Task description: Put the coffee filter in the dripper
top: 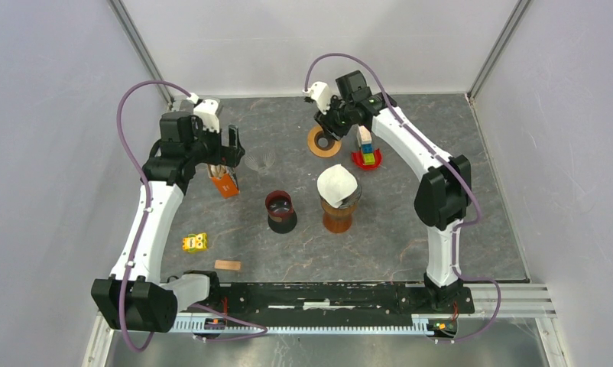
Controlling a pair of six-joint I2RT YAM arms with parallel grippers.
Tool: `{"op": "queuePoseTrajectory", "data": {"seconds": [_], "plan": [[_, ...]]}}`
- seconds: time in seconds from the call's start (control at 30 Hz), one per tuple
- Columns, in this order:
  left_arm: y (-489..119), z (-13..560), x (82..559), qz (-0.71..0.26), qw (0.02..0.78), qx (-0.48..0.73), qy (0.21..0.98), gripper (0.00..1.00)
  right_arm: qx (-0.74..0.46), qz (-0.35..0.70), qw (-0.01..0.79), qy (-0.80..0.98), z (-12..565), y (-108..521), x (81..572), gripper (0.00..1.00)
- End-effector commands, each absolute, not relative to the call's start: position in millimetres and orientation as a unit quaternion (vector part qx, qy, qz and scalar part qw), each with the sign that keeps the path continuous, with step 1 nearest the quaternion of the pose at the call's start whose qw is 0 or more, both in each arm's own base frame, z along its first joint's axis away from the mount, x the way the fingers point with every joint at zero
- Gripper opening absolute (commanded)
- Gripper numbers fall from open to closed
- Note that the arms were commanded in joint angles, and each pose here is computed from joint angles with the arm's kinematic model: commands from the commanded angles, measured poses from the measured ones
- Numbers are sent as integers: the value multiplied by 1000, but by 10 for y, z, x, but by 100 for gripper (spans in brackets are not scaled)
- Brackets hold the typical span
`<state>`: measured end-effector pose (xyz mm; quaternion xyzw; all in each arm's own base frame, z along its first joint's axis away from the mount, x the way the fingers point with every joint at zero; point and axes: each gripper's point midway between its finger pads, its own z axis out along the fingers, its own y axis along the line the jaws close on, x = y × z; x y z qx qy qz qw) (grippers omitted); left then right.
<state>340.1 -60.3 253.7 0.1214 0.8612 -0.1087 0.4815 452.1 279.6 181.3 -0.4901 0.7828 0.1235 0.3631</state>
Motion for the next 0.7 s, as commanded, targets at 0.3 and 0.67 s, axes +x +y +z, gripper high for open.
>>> {"op": "queuePoseTrajectory", "data": {"seconds": [0.3, 0.67], "plan": [[-444, 2788, 3567, -98, 524, 50, 845, 100, -571, 168, 449, 667, 2993, 3661, 3402, 26], [-107, 2971, 3557, -61, 562, -9, 825, 100, -650, 201, 339, 650, 2263, 4008, 2715, 27]]}}
